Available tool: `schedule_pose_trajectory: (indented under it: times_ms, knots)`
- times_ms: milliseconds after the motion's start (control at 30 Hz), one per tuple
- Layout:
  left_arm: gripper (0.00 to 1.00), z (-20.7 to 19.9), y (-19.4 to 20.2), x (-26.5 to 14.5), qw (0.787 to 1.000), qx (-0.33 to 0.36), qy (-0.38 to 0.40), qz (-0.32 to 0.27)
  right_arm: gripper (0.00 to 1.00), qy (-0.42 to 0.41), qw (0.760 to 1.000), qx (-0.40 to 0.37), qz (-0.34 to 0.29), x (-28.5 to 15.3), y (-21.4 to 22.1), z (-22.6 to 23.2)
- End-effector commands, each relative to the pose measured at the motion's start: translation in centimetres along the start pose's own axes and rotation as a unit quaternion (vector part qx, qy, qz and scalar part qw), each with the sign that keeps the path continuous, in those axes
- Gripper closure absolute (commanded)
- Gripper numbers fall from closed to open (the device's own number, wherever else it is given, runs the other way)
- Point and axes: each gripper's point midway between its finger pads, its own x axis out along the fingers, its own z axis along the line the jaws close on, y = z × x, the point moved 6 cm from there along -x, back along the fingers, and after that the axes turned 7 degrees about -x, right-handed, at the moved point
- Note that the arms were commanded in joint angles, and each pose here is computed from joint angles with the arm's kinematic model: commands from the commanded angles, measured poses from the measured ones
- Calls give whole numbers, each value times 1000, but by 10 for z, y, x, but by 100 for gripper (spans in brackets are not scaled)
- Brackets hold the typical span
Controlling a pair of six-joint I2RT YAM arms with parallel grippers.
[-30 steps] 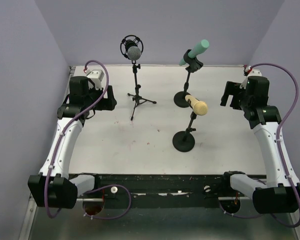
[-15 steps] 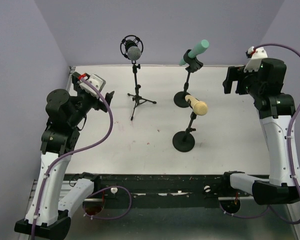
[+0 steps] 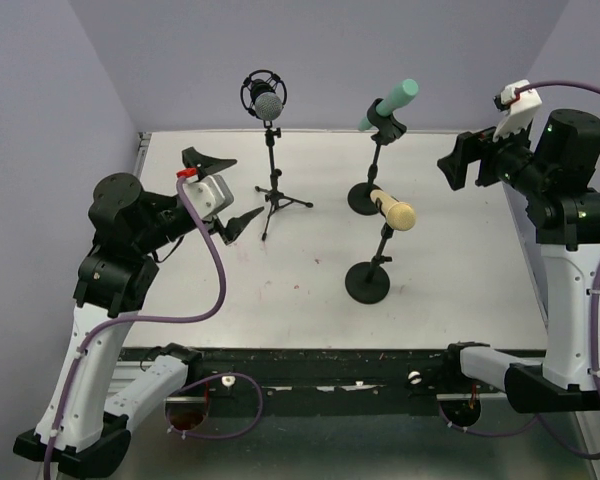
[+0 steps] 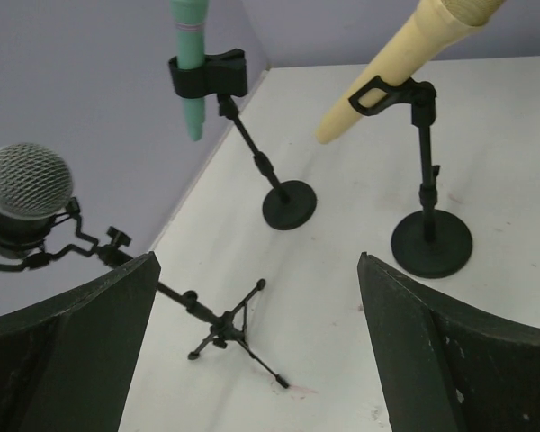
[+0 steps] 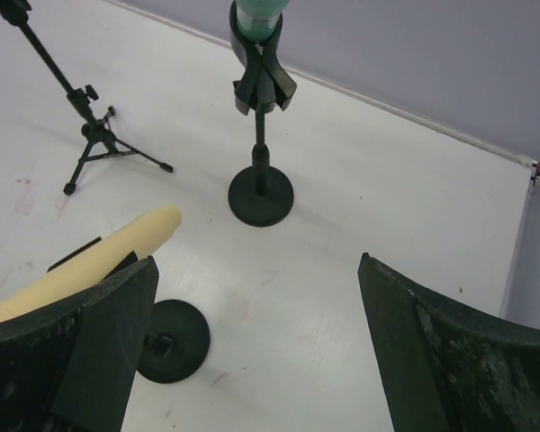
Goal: Remove the microphone from the stand
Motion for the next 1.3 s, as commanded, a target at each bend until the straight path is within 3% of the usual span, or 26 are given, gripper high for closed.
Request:
schedule_pose_trajectory:
  times_ms: [0, 133, 300, 533, 767, 967, 1267]
  knots:
    - [1, -23, 1, 18, 996, -10, 87, -24, 0, -47, 999, -8, 4, -16, 6, 18]
    - [8, -29, -2, 42, 992, -12, 115, -42, 1, -126, 989, -63, 49, -30, 33, 37]
    - [13, -38, -7, 68, 985, -30, 160, -49, 4, -165, 974, -107, 111, -48, 70, 49]
    - [12, -56, 16, 94, 980, -5, 193, -54, 5, -212, 961, -159, 75, -50, 76, 60]
    - [9, -53, 32, 132, 976, 5, 209, -59, 6, -293, 945, -142, 33, -43, 64, 74]
    - [9, -51, 28, 173, 975, 17, 205, -90, 5, -296, 942, -157, 17, -44, 68, 77]
    - [11, -70, 21, 199, 950, 87, 281, -106, 5, -281, 949, -135, 36, -47, 83, 80]
